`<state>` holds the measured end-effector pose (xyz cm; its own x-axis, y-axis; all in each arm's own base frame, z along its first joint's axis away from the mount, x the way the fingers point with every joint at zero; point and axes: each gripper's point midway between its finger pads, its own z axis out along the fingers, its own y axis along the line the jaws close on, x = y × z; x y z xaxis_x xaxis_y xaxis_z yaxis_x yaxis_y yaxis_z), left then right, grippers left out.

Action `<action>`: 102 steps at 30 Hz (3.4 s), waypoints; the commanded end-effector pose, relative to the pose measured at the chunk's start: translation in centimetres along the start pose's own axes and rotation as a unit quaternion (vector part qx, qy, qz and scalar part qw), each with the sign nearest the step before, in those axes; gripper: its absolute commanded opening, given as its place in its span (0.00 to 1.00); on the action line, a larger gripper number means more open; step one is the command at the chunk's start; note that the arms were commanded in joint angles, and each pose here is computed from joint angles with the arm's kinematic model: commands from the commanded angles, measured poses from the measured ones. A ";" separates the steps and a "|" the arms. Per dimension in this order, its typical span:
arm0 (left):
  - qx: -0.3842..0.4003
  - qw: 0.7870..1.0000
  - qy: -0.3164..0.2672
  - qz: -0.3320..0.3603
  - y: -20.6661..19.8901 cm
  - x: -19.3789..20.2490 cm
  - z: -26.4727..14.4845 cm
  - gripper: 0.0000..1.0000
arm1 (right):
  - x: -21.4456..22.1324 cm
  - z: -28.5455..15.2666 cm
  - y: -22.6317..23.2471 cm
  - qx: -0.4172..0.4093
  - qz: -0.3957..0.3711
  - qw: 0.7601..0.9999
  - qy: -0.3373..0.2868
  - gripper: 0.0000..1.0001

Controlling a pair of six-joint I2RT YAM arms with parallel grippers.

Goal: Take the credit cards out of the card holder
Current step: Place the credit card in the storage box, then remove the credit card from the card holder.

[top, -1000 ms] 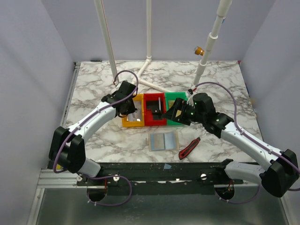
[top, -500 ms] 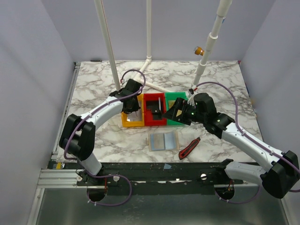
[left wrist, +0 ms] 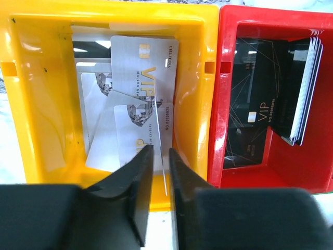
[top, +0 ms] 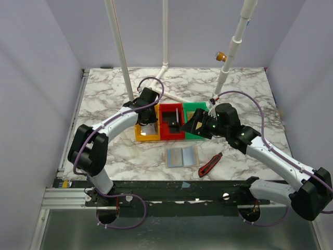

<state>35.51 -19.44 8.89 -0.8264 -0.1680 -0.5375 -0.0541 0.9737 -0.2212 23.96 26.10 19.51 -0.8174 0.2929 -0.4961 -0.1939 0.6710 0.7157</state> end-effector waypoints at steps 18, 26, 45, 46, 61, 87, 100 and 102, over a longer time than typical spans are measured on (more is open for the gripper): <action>-0.002 0.998 -0.059 0.018 1.2 -2.4 -6.8 0.47 | 0.9 0.5 -1.0 0.012 -0.002 1.000 0.014 0.92; 0.050 0.997 -0.060 0.010 0.9 -0.7 -9.8 0.47 | 3.0 1.0 -2.8 0.044 -0.011 0.998 0.039 0.92; 0.086 0.995 -0.046 -0.008 3.0 4.6 -12.1 0.47 | 12.3 5.5 -4.9 0.210 -0.181 0.957 0.090 0.60; 0.086 0.995 -0.045 -0.007 3.1 4.7 -12.1 0.47 | 12.5 5.8 -5.0 0.216 -0.187 0.954 0.090 0.53; 0.088 0.995 -0.036 -0.005 3.2 5.4 -11.7 0.47 | 14.3 8.5 -5.4 0.229 -0.208 0.945 0.103 0.01; 0.093 0.995 -0.024 -0.002 2.8 5.6 -11.3 0.47 | 14.5 8.5 -8.1 0.277 -0.216 0.931 0.098 0.01; 0.140 0.990 -0.001 0.003 0.4 6.4 -11.4 0.46 | 12.9 6.6 -9.8 0.309 -0.195 0.928 0.072 0.01; 0.152 0.988 0.006 0.005 -0.4 6.7 -11.3 0.45 | 12.8 6.4 -10.1 0.312 -0.190 0.928 0.071 0.01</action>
<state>23.93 -16.79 14.02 -0.8194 -0.1669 -0.5483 0.0708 0.9198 -0.3858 18.65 29.59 2.87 -0.8282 -0.1344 -0.5441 -0.2222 0.9700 0.0985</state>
